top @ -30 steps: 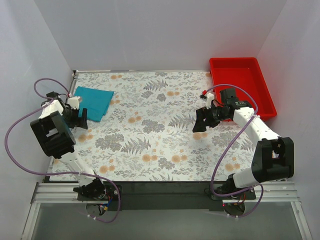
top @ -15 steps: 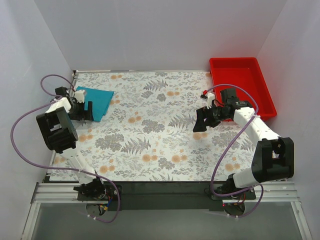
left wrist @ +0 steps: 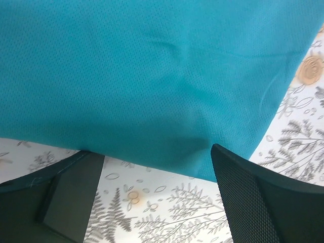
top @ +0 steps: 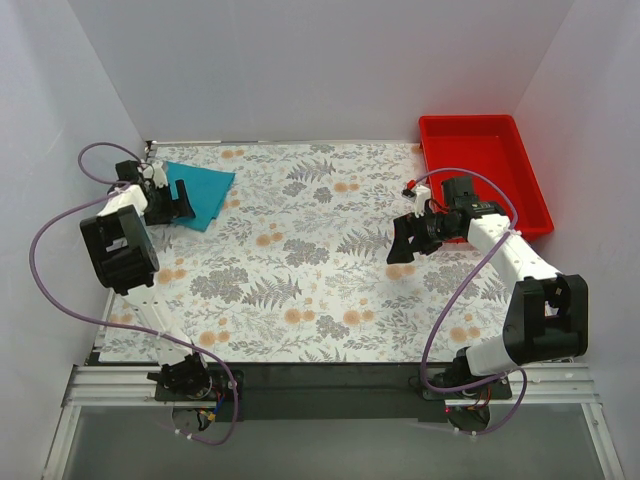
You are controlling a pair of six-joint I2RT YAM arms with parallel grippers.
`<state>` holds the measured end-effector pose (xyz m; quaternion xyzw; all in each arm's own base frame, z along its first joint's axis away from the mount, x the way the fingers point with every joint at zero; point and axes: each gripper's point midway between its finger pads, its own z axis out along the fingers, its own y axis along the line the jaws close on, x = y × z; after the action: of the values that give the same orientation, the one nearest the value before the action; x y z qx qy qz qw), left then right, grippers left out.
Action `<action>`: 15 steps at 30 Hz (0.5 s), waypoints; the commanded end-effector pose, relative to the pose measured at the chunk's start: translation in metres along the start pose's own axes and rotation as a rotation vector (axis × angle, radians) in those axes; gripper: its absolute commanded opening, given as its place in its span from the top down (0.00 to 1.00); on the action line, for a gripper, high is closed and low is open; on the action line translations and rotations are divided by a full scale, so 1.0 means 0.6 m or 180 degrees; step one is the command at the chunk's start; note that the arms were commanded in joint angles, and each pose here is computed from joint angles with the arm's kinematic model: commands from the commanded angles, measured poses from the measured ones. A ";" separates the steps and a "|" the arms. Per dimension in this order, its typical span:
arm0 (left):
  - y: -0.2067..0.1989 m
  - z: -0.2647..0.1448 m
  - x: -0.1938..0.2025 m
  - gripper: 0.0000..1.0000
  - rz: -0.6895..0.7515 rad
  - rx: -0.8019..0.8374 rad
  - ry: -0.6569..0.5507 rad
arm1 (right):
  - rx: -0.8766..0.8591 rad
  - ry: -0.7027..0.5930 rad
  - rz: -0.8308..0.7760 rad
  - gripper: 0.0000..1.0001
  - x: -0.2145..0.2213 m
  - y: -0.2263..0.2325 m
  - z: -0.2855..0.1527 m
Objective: Fold and stack the t-shirts
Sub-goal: Neatly place the folded tshirt to the corner
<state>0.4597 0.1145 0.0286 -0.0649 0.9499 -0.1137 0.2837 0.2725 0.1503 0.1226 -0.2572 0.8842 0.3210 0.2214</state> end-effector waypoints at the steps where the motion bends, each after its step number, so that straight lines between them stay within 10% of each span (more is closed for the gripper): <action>1: -0.043 0.036 0.060 0.15 -0.0277 0.0247 0.0353 | 0.0025 -0.0048 -0.0025 0.02 -0.011 -0.002 -0.007; 15: 0.017 -0.069 0.011 0.14 0.1340 -0.0023 0.0481 | 0.0032 -0.0085 -0.0050 0.02 -0.004 0.003 -0.013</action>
<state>0.4424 0.1079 0.0426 0.0639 0.9588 -0.1179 0.2503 0.2713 0.1480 0.1201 -0.2534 0.8862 0.3202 0.2190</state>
